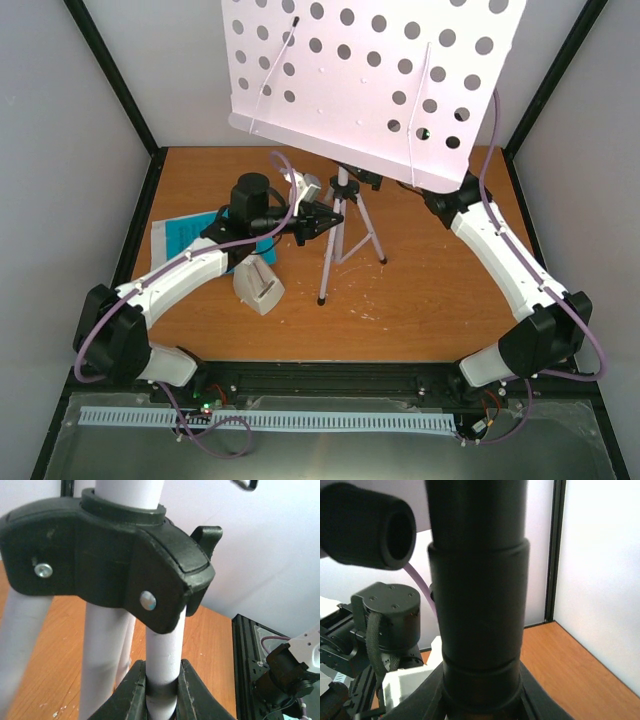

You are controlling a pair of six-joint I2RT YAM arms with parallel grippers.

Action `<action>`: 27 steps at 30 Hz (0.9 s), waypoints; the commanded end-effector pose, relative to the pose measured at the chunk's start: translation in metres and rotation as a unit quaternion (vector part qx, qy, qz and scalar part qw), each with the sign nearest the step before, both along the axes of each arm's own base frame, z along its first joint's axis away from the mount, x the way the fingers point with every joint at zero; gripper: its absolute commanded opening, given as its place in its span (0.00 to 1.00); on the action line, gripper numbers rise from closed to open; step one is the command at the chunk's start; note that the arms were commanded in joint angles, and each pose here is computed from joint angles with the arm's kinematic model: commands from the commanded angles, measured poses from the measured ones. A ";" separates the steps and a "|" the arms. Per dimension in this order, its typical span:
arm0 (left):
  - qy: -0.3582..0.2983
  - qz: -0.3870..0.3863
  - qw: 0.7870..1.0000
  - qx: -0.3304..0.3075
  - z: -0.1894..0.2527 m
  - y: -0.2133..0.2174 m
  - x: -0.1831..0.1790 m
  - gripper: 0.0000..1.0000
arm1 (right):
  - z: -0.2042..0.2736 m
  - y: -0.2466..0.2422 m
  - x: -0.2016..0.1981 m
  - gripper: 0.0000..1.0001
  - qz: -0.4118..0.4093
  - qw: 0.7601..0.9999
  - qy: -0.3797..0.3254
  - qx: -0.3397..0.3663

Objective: Pack up the instrument practice props

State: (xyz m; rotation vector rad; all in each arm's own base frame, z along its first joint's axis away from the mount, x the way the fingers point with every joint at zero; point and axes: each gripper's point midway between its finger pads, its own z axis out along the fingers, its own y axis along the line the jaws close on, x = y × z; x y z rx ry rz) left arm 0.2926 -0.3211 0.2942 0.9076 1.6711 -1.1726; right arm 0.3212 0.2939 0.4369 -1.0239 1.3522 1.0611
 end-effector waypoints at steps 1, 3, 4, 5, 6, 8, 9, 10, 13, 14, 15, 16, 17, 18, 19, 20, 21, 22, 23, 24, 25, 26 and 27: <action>-0.157 0.004 0.979 -0.130 0.138 0.011 -0.012 0.00 | 0.006 0.008 -0.034 0.03 0.049 0.999 -0.001 0.000; -0.163 0.006 0.977 -0.136 0.142 0.013 -0.014 0.00 | 0.005 0.009 -0.036 0.03 0.050 0.999 0.001 -0.001; -0.166 0.007 0.976 -0.138 0.144 0.013 -0.014 0.00 | 0.004 0.009 -0.037 0.03 0.050 0.999 0.002 -0.001; -0.168 0.008 0.976 -0.139 0.146 0.014 -0.014 0.00 | 0.003 0.009 -0.038 0.03 0.050 0.999 0.002 -0.002; -0.172 0.009 0.975 -0.141 0.148 0.014 -0.014 0.00 | 0.002 0.010 -0.039 0.03 0.050 0.999 0.002 -0.002; -0.181 0.009 0.972 -0.146 0.154 0.015 -0.016 0.00 | 0.001 0.010 -0.042 0.03 0.050 0.999 0.004 -0.002; -0.185 0.010 0.971 -0.149 0.156 0.016 -0.016 0.00 | 0.001 0.010 -0.043 0.03 0.050 0.999 0.005 -0.002; -0.191 0.012 0.969 -0.154 0.159 0.017 -0.016 0.00 | 0.000 0.010 -0.045 0.03 0.049 0.999 0.007 -0.001; -0.208 0.020 0.964 -0.162 0.161 0.018 -0.015 0.00 | -0.005 0.010 -0.049 0.03 0.047 0.999 0.011 0.002; -0.212 0.023 0.963 -0.163 0.159 0.018 -0.014 0.00 | -0.007 0.010 -0.050 0.03 0.043 0.999 0.010 0.004; -0.213 0.023 0.963 -0.163 0.156 0.018 -0.012 0.00 | -0.008 0.010 -0.051 0.03 0.038 0.999 0.009 0.005; -0.211 0.023 0.964 -0.159 0.150 0.016 -0.010 0.00 | -0.011 0.009 -0.051 0.03 0.031 0.999 0.007 0.005; -0.208 0.024 0.965 -0.155 0.144 0.014 -0.007 0.00 | -0.013 0.008 -0.052 0.03 0.025 1.000 0.007 0.006; -0.202 0.025 0.968 -0.149 0.136 0.012 -0.004 0.00 | -0.014 0.007 -0.054 0.03 0.020 1.000 0.005 0.006; -0.196 0.027 0.970 -0.143 0.128 0.011 -0.001 0.00 | -0.015 0.005 -0.054 0.03 0.015 1.000 0.004 0.008; -0.190 0.028 0.972 -0.138 0.120 0.009 0.002 0.00 | -0.016 0.004 -0.055 0.03 0.009 1.000 0.001 0.010; -0.184 0.029 0.973 -0.133 0.112 0.008 0.004 0.00 | -0.017 0.002 -0.056 0.03 0.002 1.000 -0.003 0.012; -0.178 0.029 0.975 -0.128 0.105 0.006 0.006 0.00 | -0.016 -0.001 -0.057 0.03 -0.006 1.000 -0.006 0.016; -0.173 0.027 0.977 -0.123 0.098 0.004 0.008 0.00 | -0.016 -0.003 -0.058 0.03 -0.011 1.000 -0.010 0.019; -0.170 0.026 0.978 -0.119 0.092 0.002 0.009 0.00 | -0.017 -0.005 -0.058 0.03 -0.017 1.000 -0.013 0.023; -0.168 0.026 0.979 -0.114 0.085 0.000 0.010 0.00 | -0.017 -0.006 -0.059 0.03 -0.022 0.999 -0.015 0.026; -0.166 0.025 0.980 -0.111 0.079 -0.002 0.011 0.00 | -0.018 -0.007 -0.061 0.03 -0.024 0.999 -0.017 0.030; -0.164 0.023 0.980 -0.108 0.073 -0.004 0.012 0.00 | -0.019 -0.008 -0.062 0.03 -0.027 0.999 -0.017 0.033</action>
